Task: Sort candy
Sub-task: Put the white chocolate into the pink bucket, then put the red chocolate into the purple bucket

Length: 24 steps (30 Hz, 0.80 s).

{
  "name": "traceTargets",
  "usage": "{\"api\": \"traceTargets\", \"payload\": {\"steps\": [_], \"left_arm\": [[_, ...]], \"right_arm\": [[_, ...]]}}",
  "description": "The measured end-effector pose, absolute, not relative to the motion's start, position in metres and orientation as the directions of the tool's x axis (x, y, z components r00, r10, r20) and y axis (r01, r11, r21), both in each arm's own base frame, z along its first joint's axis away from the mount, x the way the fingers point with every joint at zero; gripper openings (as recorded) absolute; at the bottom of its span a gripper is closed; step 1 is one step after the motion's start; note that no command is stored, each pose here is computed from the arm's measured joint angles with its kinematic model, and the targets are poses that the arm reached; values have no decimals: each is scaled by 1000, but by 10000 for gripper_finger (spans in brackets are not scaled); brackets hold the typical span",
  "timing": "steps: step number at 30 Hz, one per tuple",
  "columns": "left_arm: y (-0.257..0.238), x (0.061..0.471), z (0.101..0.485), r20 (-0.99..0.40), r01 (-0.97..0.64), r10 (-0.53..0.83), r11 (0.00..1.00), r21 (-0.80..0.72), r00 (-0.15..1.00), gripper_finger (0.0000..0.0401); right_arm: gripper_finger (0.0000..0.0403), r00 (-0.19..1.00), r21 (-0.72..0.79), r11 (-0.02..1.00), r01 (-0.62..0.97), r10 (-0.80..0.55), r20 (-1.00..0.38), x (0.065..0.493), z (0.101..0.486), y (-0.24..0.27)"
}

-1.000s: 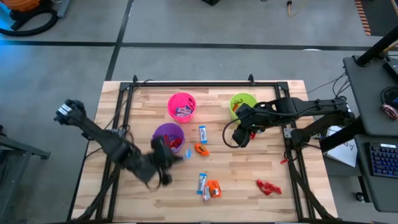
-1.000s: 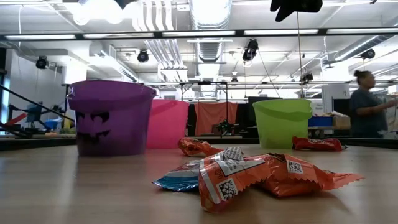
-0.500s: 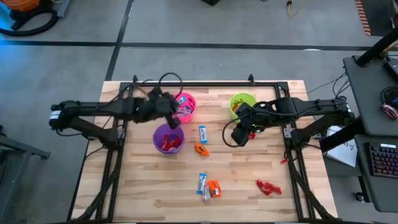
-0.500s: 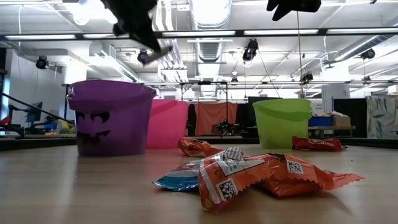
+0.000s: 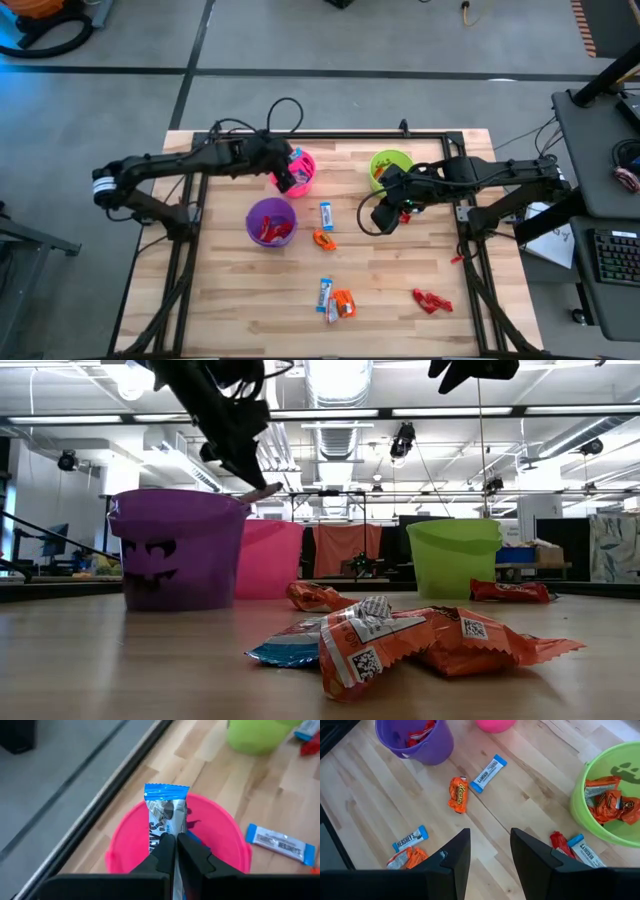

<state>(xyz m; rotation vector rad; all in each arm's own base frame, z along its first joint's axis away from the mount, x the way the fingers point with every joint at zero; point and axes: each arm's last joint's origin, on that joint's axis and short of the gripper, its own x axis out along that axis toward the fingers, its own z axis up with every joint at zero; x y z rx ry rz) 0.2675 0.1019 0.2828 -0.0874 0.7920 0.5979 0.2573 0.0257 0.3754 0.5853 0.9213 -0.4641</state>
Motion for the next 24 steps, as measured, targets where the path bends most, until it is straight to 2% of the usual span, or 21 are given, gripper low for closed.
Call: {"api": "traceTargets", "payload": {"steps": [6,17,21,24], "left_arm": [[103,271,276,-716,-508,429,853,121,550,28],[99,263,291,-680,-516,437,851,101,588,79],[87,255,316,-592,-458,382,888,24,710,81],[73,247,339,-473,-380,313,924,-51,824,79]], "right_arm": [[131,527,279,735,617,-123,-841,257,375,26],[160,509,341,615,711,-115,-853,255,374,26],[171,439,305,555,774,-123,-890,249,369,25],[181,369,254,517,817,-132,-920,245,361,24]]}}
